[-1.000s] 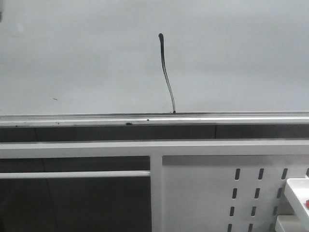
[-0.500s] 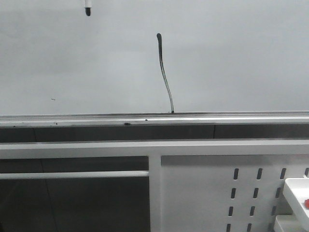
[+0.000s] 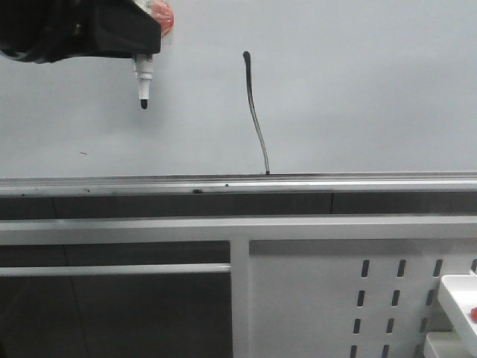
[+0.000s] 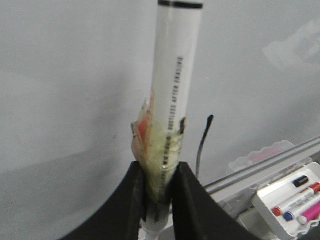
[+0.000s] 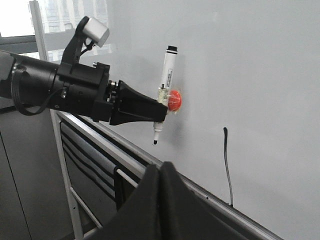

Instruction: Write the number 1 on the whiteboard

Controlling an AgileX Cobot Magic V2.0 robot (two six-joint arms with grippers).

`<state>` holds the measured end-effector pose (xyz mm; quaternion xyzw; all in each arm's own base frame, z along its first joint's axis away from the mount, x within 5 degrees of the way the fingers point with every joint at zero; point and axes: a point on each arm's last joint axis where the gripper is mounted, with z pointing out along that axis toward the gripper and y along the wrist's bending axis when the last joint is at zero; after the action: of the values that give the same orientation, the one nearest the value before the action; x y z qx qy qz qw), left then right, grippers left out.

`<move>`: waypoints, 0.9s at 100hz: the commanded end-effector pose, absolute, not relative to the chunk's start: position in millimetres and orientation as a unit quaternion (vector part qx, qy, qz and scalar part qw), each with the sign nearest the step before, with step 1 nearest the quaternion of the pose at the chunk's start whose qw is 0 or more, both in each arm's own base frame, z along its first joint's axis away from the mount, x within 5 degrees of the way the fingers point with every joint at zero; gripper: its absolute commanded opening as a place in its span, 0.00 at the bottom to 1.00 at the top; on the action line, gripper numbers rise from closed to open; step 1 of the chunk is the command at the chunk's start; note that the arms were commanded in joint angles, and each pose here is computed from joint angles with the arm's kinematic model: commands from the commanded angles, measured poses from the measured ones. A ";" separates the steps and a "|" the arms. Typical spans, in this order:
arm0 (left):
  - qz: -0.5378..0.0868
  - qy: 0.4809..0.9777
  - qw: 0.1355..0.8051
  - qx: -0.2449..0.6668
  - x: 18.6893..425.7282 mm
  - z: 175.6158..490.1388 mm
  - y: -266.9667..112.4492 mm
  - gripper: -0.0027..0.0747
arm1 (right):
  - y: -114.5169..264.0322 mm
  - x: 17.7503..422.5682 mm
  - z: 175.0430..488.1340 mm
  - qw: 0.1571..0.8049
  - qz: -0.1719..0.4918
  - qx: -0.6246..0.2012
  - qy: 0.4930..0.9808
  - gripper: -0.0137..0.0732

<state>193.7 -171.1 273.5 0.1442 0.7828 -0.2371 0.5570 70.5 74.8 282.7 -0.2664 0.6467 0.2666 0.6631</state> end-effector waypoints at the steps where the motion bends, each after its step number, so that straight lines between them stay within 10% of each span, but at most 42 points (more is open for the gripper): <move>1: -0.227 0.747 0.616 0.106 204.3 289.0 -169.2 0.01 | 71.9 72.6 292.7 0.683 0.252 -0.256 0.636 0.10; 69: -0.202 0.756 0.615 0.099 222.8 274.9 -178.6 0.01 | 70.4 73.9 293.0 0.686 0.248 -0.246 0.639 0.10; 90: -0.201 0.753 0.619 0.097 223.1 275.5 -178.2 0.24 | 70.4 73.9 293.0 0.686 0.248 -0.246 0.639 0.10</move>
<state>214.6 -182.4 250.2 0.1396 0.7943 -0.1993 0.5567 72.4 72.8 282.3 -0.2526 0.6530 0.2602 0.6649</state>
